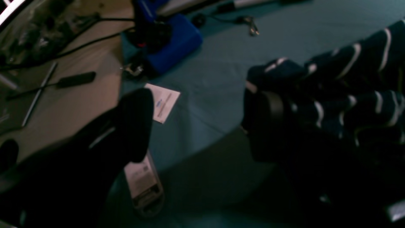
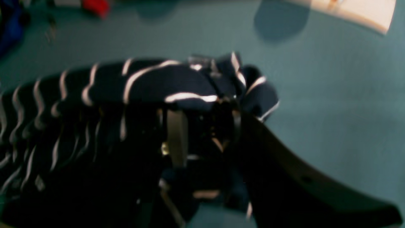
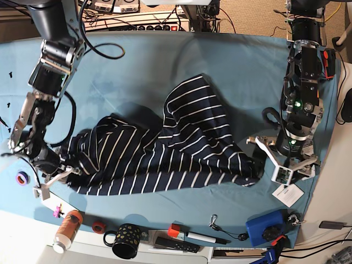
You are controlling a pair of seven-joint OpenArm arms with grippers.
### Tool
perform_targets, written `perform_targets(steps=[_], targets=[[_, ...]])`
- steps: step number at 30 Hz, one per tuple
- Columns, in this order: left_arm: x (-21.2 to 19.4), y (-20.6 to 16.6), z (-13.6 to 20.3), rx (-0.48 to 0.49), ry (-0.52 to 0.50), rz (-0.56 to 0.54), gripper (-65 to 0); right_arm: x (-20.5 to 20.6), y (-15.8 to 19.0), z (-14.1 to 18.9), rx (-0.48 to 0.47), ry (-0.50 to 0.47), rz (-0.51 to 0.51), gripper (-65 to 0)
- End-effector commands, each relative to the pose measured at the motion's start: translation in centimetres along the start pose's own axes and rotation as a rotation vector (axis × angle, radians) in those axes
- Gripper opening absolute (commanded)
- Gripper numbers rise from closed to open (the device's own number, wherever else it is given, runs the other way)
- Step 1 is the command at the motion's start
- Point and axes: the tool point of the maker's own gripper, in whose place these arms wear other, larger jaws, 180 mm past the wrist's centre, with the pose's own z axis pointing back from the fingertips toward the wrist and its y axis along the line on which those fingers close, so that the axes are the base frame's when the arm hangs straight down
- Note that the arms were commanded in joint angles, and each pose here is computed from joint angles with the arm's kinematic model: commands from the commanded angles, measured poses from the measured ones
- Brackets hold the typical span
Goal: Layout the t-shirt on the table in an organized manner, then fold the t-shirt properly
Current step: 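Pull the shirt apart with both grippers, stretching it across the table, then release with the right gripper and regrasp the shirt with the left gripper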
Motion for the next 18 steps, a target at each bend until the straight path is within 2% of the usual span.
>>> perform_targets(steps=[1, 3, 7, 11, 14, 16, 18], targets=[[0.3, 0.1, 0.1, -0.013, -0.018, -0.025, -20.1, 2.5, 0.0, 0.9, 0.002, -0.048, 0.017, -47.3], [-1.4, -1.2, 0.2, -0.077, 0.022, -0.058, -20.1, 2.5, 0.1, 1.0, 0.003, -0.026, 0.019, -47.3], [-3.5, -3.0, 0.9, -0.148, 0.065, -0.077, -20.1, 3.2, 1.0, 1.1, 0.049, -0.057, 0.003, -47.3], [-2.8, -3.8, 1.2, -0.194, 0.042, -0.108, -20.1, 3.6, 2.0, 1.2, 0.107, -0.082, 0.025, -47.3], [-1.3, -3.5, 1.7, -0.167, 0.010, -0.008, -20.1, 3.7, 2.2, 1.2, 0.115, -0.086, 0.043, -47.3], [-0.5, -3.9, 2.2, -0.187, 0.010, 0.083, -20.1, 3.9, 2.3, 1.3, 0.119, -0.100, 0.053, -47.3], [-0.3, -4.8, 2.7, -0.224, 0.022, 0.109, -20.1, 4.3, 2.4, 1.4, 0.126, -0.121, 0.067, -47.4]])
